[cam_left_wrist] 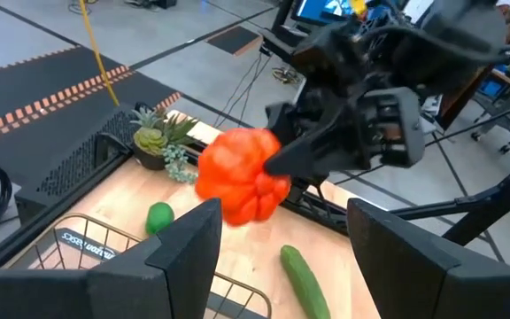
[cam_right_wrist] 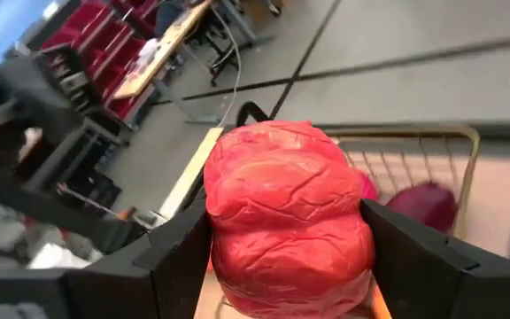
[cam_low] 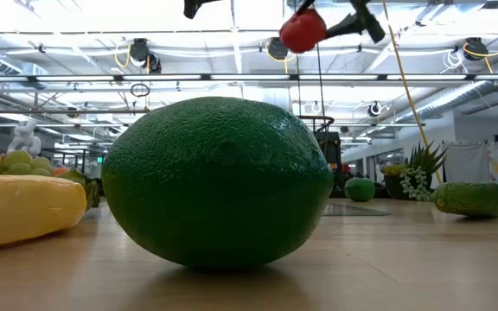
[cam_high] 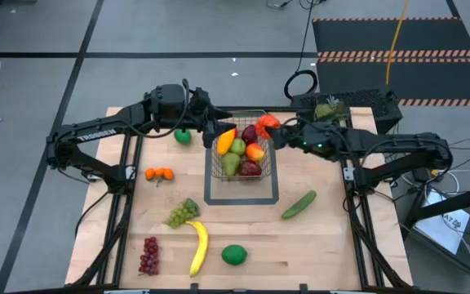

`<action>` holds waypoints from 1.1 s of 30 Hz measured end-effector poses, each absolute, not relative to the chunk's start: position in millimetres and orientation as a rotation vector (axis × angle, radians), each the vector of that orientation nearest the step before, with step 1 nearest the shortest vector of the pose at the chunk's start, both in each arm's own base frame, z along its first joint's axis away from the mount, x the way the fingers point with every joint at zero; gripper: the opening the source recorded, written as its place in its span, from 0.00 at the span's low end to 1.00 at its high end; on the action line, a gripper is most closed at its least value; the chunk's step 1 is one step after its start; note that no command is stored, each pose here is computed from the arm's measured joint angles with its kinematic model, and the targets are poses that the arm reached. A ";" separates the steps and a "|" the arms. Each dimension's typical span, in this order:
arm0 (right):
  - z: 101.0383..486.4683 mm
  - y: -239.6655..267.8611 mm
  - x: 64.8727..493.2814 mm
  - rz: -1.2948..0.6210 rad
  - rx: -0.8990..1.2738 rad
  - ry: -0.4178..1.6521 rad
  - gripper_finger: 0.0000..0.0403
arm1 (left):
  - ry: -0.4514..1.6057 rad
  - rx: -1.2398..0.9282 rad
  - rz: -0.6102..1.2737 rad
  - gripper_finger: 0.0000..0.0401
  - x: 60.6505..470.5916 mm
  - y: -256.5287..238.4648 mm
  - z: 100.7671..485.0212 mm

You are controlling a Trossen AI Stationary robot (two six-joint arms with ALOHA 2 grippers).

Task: Build produce basket
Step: Put the orange pumpkin into the gold wire basket

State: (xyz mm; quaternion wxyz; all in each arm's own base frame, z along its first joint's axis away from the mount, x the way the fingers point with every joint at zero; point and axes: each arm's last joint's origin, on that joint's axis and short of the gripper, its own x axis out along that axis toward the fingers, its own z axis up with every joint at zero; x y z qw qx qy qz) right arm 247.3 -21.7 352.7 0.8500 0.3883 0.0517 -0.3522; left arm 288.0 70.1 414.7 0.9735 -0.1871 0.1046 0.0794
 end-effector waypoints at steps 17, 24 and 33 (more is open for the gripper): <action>301.5 -66.3 299.2 -0.577 1.223 0.332 0.65 | 0.221 -0.336 0.157 0.60 287.9 70.0 414.0; 275.6 -77.5 313.8 -0.558 1.319 0.449 0.65 | 0.221 -0.340 0.158 0.60 287.9 70.0 414.0; 261.6 -81.4 319.0 -0.546 1.333 0.530 0.71 | 0.220 -0.339 0.166 0.60 287.9 70.2 414.0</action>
